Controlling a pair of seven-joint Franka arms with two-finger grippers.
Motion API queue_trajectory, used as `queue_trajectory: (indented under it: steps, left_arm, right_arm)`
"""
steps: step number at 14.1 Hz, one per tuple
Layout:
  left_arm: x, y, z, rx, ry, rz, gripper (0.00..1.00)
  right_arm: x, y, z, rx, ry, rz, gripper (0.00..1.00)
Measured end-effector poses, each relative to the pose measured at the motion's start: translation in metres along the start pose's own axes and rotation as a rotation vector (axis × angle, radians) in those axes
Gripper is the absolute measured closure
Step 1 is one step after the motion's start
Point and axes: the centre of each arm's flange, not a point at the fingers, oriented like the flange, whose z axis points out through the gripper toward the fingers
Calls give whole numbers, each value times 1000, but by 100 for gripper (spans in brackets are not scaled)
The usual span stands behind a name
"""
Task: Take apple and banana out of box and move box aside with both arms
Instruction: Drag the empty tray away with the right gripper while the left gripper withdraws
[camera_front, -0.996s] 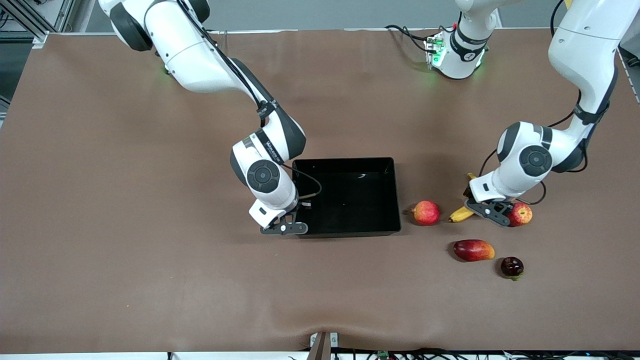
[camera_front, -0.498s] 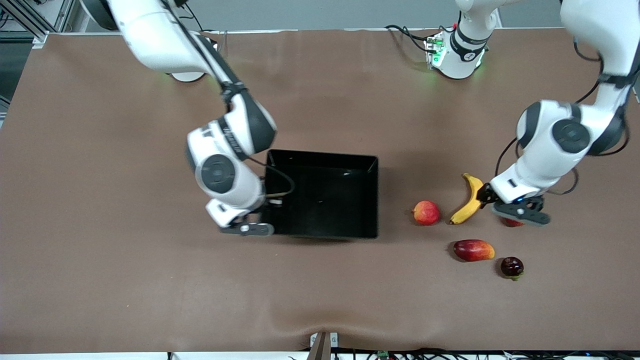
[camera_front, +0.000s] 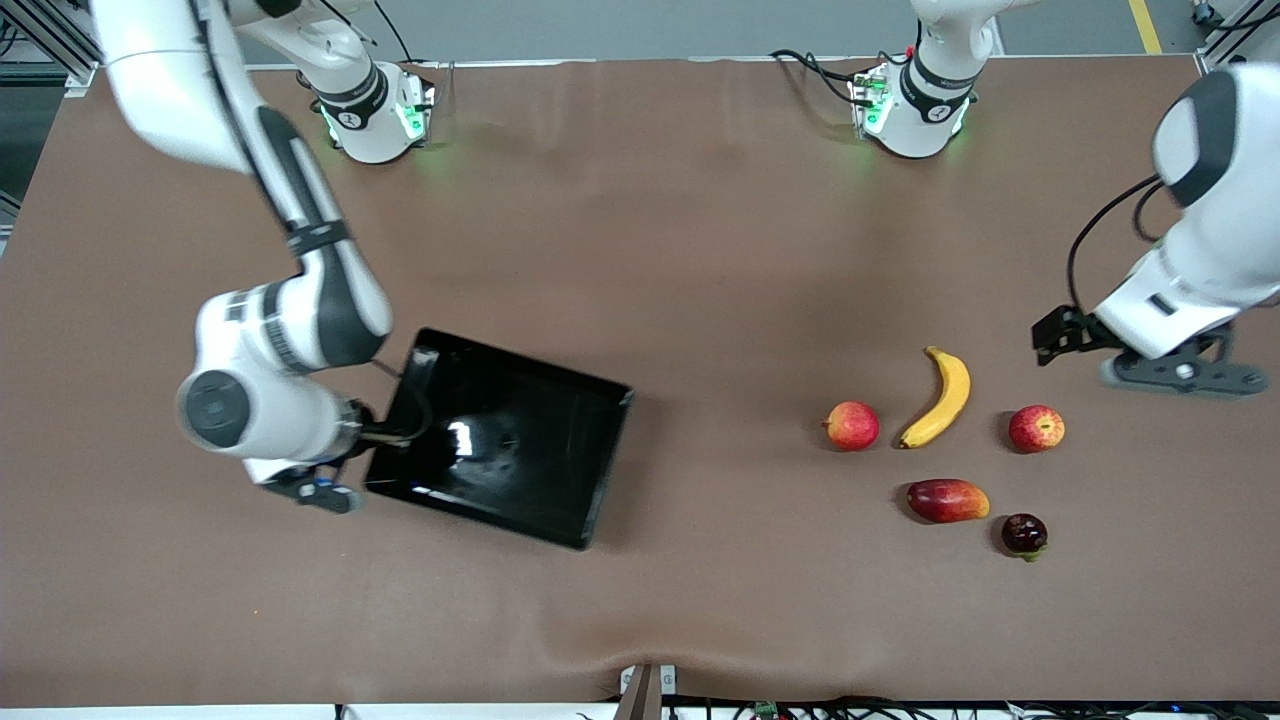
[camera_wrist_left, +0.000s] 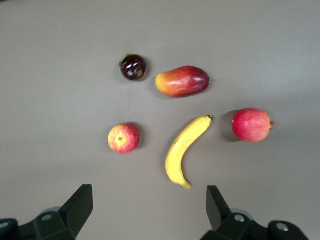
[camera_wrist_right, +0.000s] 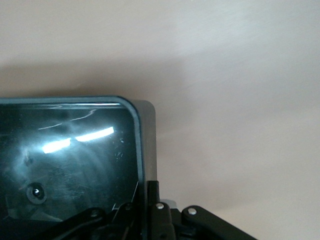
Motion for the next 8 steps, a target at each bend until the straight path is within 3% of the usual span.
queue_trajectory:
  steps: [4, 8]
  left_arm:
    - [-3, -7, -69, 4, -9, -45, 0]
    - [-12, -2, -100, -31, -39, -54, 0]
  right_arm:
    - [40, 109, -2, 23, -5, -40, 96]
    - [62, 199, 0, 45, 27, -128, 96]
